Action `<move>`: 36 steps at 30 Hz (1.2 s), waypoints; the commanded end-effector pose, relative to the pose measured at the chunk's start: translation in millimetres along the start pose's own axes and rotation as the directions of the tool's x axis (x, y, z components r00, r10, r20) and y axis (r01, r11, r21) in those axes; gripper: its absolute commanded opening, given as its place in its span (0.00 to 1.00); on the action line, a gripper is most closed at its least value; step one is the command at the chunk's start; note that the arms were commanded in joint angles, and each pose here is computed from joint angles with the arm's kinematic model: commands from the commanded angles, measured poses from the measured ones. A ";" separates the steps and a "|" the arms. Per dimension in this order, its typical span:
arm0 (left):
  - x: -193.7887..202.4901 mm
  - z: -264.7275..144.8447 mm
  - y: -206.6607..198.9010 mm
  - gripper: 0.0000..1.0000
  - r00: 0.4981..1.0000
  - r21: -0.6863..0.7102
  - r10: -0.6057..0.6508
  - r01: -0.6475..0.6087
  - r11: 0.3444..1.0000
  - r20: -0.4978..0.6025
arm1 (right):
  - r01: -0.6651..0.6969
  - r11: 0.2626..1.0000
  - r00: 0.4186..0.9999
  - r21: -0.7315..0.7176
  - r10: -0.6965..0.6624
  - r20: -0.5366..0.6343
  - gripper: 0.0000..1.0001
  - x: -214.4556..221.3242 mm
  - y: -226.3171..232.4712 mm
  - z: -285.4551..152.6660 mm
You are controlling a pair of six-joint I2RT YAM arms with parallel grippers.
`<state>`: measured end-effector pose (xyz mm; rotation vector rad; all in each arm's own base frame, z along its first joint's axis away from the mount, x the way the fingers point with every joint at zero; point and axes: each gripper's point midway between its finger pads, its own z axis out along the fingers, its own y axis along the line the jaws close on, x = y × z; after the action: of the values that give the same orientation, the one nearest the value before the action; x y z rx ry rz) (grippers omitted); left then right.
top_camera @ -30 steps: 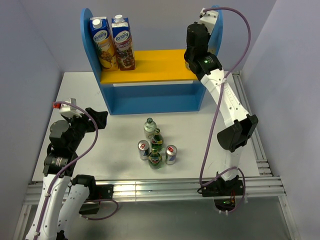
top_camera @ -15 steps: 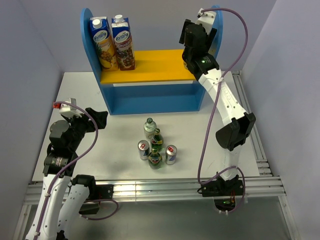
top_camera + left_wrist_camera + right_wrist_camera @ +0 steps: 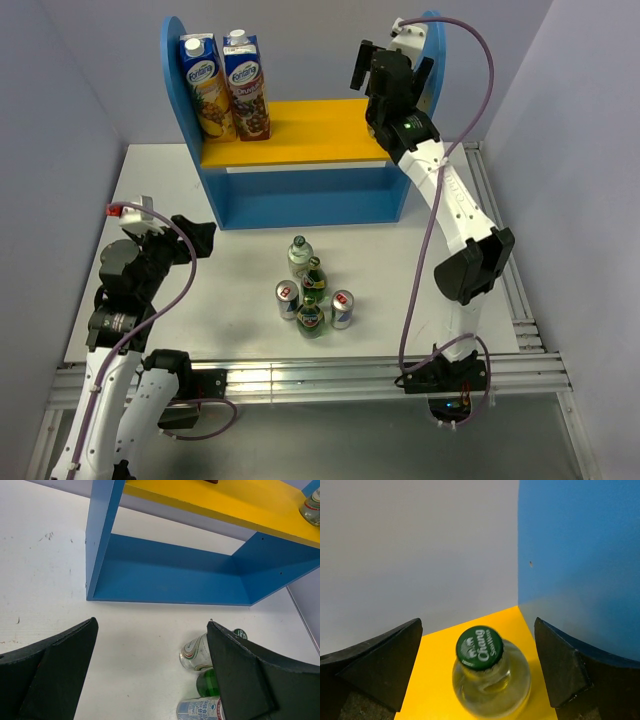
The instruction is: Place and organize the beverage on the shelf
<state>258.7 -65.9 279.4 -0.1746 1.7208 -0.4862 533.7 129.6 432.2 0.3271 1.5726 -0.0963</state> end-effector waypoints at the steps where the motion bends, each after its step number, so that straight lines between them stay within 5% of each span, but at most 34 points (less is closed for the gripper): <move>1: -14.0 -1.9 -7.8 0.97 0.999 0.025 0.025 -0.025 0.999 0.032 | -0.041 0.995 0.997 -0.089 0.046 0.054 1.00 -42.6 5.4 -30.8; 11: -16.5 -2.1 -4.9 0.97 0.999 0.006 0.025 -0.025 1.000 0.043 | -0.091 0.986 0.994 -0.137 0.097 0.042 1.00 -56.1 -1.5 -82.0; 18: -16.9 -1.4 -1.6 0.97 0.999 -0.012 0.021 -0.021 1.000 0.047 | -0.134 0.972 0.990 -0.193 0.139 0.010 1.00 -45.0 -15.5 -163.3; 28: -27.9 6.1 4.1 0.95 0.997 -0.056 -0.001 0.006 0.998 0.082 | -0.210 0.804 0.974 -0.556 0.120 -0.193 1.00 101.2 12.1 -301.8; 36: -40.8 28.9 22.7 0.93 0.996 -0.169 0.047 -0.034 0.985 0.074 | -0.088 0.785 0.960 -0.613 -0.098 -0.263 1.00 171.5 62.1 -298.8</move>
<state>288.1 -48.8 284.3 -0.2555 1.7438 -0.3742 257.5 268.6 272.4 -0.1918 1.8006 0.4168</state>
